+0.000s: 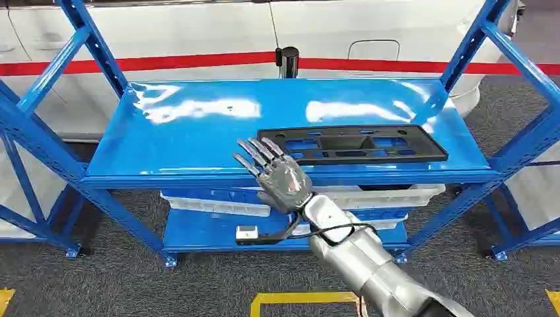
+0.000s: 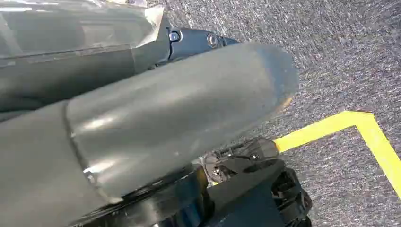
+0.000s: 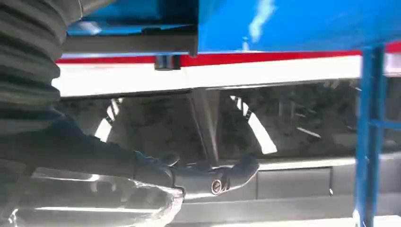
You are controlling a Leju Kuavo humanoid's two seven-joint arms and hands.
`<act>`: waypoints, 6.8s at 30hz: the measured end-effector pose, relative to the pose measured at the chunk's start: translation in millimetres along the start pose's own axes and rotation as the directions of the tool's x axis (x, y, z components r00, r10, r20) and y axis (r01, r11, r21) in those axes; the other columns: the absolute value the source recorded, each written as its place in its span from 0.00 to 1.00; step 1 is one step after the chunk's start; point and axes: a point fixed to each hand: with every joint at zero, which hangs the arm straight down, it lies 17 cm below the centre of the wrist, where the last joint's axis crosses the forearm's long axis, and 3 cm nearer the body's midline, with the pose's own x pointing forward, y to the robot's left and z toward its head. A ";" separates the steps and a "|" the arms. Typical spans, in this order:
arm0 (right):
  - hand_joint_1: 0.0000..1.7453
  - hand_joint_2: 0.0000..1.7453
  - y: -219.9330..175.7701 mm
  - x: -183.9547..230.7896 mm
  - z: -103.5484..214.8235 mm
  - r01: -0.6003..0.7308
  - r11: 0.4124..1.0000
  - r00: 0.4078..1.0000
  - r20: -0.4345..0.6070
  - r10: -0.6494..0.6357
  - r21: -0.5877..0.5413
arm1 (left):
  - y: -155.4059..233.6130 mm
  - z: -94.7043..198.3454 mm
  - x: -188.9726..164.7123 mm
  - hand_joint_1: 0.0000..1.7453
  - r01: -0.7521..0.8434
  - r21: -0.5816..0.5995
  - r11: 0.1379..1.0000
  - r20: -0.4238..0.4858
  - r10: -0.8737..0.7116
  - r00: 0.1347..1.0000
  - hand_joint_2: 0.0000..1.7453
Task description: Take the parts from the cabinet and place them on the table.
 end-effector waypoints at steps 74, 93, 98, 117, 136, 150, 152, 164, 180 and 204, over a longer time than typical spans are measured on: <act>1.00 1.00 -46.8 -143.6 5.7 -0.136 0.988 0.960 -0.254 0.115 -0.068 | 31.8 -3.3 13.0 0.00 -0.071 0.147 0.987 0.069 0.061 0.996 1.00; 1.00 1.00 -18.8 -144.0 36.3 -0.109 0.994 0.953 -0.287 0.098 -0.021 | 21.6 -2.8 21.4 0.00 0.007 0.125 0.992 0.087 -0.018 0.996 1.00; 1.00 1.00 -20.0 -139.5 30.1 -0.115 0.993 0.950 -0.293 0.104 -0.023 | 22.9 -2.7 21.7 0.00 0.007 0.132 0.991 0.090 -0.019 0.996 1.00; 1.00 1.00 -23.4 -143.2 28.2 -0.126 0.992 0.939 -0.327 0.110 -0.029 | 24.6 -3.7 28.1 0.00 0.008 0.144 0.989 0.100 -0.022 0.995 1.00; 1.00 1.00 -34.0 -146.6 27.7 -0.127 0.990 0.932 -0.349 0.097 -0.063 | 27.7 -3.8 25.9 0.00 0.021 0.147 0.989 0.103 -0.036 0.994 1.00; 1.00 1.00 -39.5 -153.2 30.7 -0.130 0.989 0.927 -0.362 0.094 -0.076 | 24.8 -3.1 27.2 0.00 0.012 0.144 0.990 0.107 -0.028 0.994 1.00; 1.00 1.00 -41.3 -154.3 29.7 -0.132 0.988 0.927 -0.363 0.095 -0.079 | 24.4 -3.0 27.4 0.00 0.012 0.143 0.990 0.108 -0.028 0.994 1.00; 1.00 1.00 -36.9 -155.7 35.5 -0.126 0.989 0.923 -0.373 0.091 -0.072 | 26.2 -3.1 22.7 0.00 0.015 0.139 0.990 0.101 -0.030 0.994 1.00; 1.00 1.00 -39.3 -164.7 36.4 -0.112 0.992 0.925 -0.371 0.080 -0.066 | 25.5 -4.0 26.8 0.00 0.005 0.134 0.991 0.105 -0.019 0.994 1.00; 1.00 1.00 -45.6 -196.2 48.6 -0.118 0.991 0.902 -0.425 0.080 -0.064 | 31.2 -5.2 28.1 0.00 -0.021 0.144 0.989 0.108 0.006 0.994 1.00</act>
